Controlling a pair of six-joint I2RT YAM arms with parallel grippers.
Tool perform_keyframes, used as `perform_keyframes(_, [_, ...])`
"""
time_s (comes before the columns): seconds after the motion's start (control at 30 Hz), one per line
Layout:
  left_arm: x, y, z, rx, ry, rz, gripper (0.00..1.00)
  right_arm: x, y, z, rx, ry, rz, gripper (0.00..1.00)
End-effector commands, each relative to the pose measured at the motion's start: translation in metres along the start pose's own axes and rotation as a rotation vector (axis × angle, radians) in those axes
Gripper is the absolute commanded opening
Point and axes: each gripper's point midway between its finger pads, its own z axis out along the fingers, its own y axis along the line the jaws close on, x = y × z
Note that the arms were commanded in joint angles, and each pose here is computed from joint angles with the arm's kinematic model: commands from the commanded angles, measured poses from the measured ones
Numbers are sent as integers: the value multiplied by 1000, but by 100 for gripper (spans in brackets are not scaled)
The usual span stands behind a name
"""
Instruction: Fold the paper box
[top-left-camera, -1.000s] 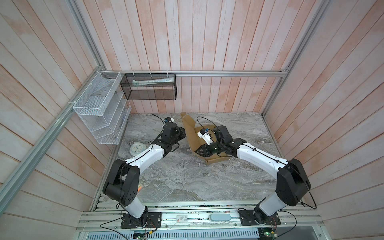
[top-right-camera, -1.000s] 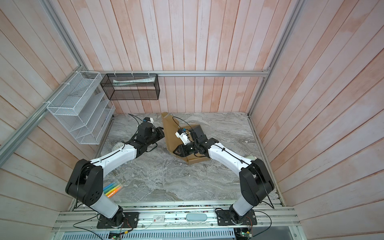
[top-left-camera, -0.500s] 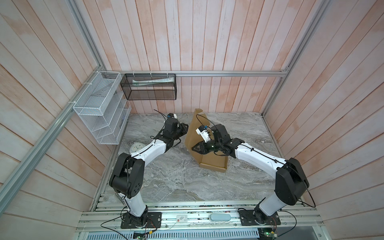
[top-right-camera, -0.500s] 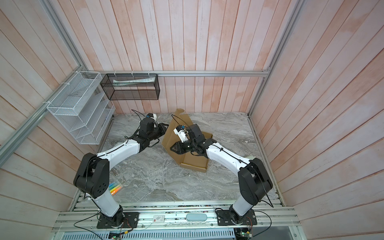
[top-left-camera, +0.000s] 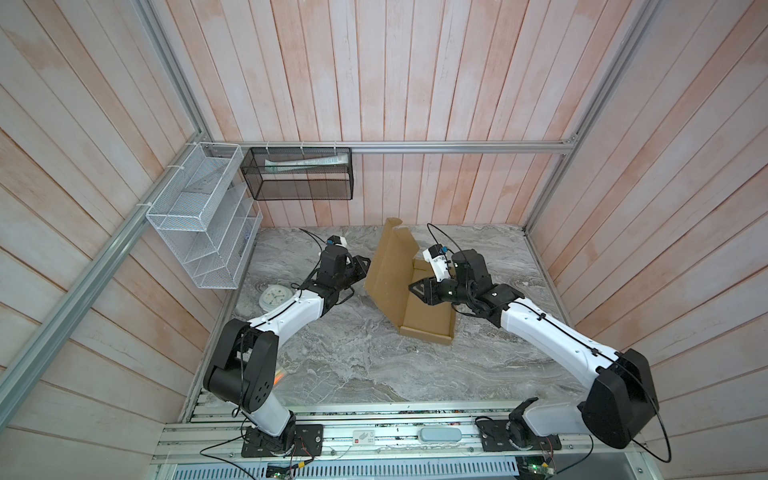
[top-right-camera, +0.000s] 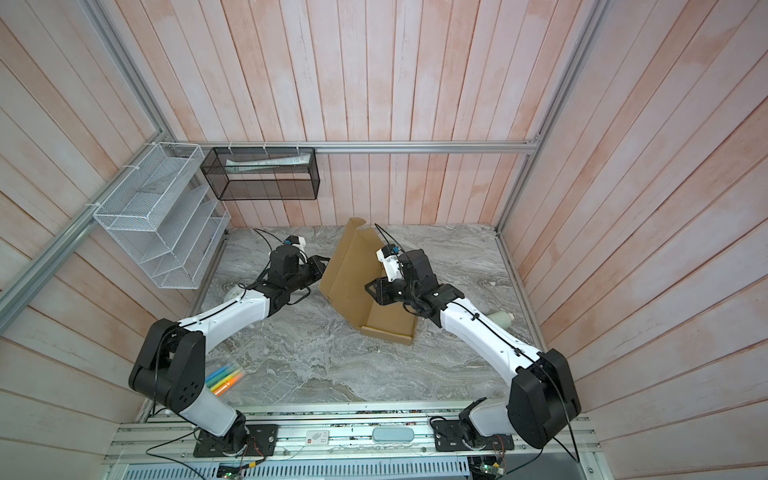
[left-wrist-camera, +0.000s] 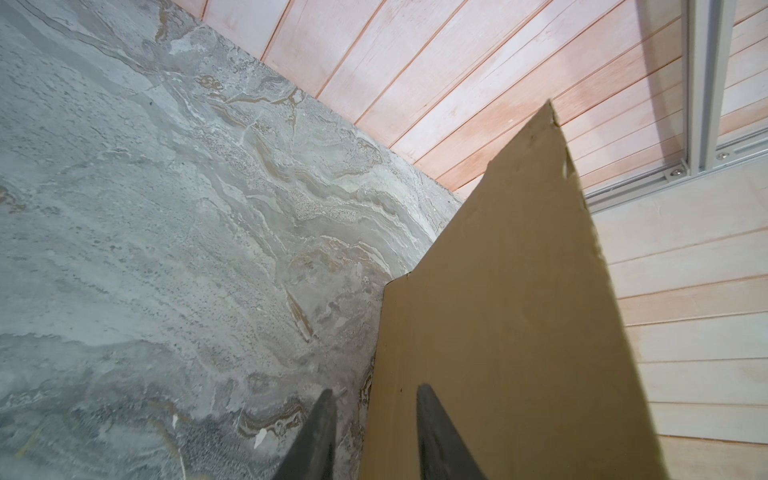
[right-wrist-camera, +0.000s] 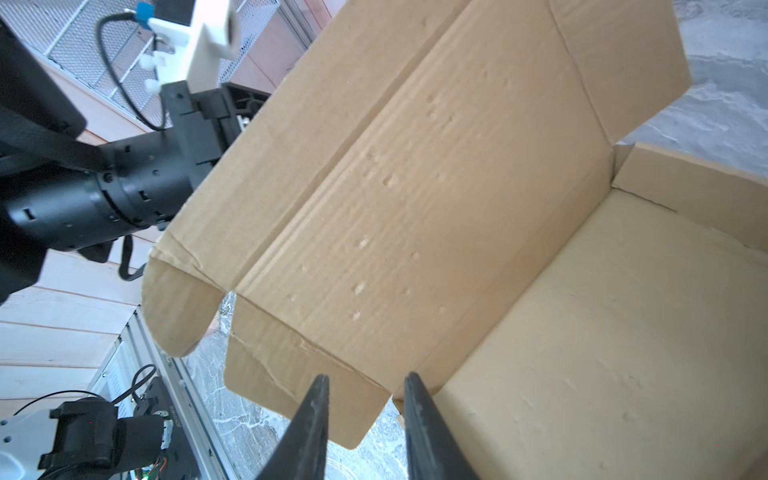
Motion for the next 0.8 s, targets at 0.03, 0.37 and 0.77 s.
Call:
perform_keyframes(0.03, [6,9,-21,-23,-12,12,39,-1,-24,-11,72,-23,16,32])
perform_keyframes(0.37, [13,17,-79,-83,-20,73,45,-14,-44,-16,75,-55,31,32])
perform_keyframes(0.77, [-16,-8,-118,-22,37,249,51,-20,-49,-28,70,-76,23,32])
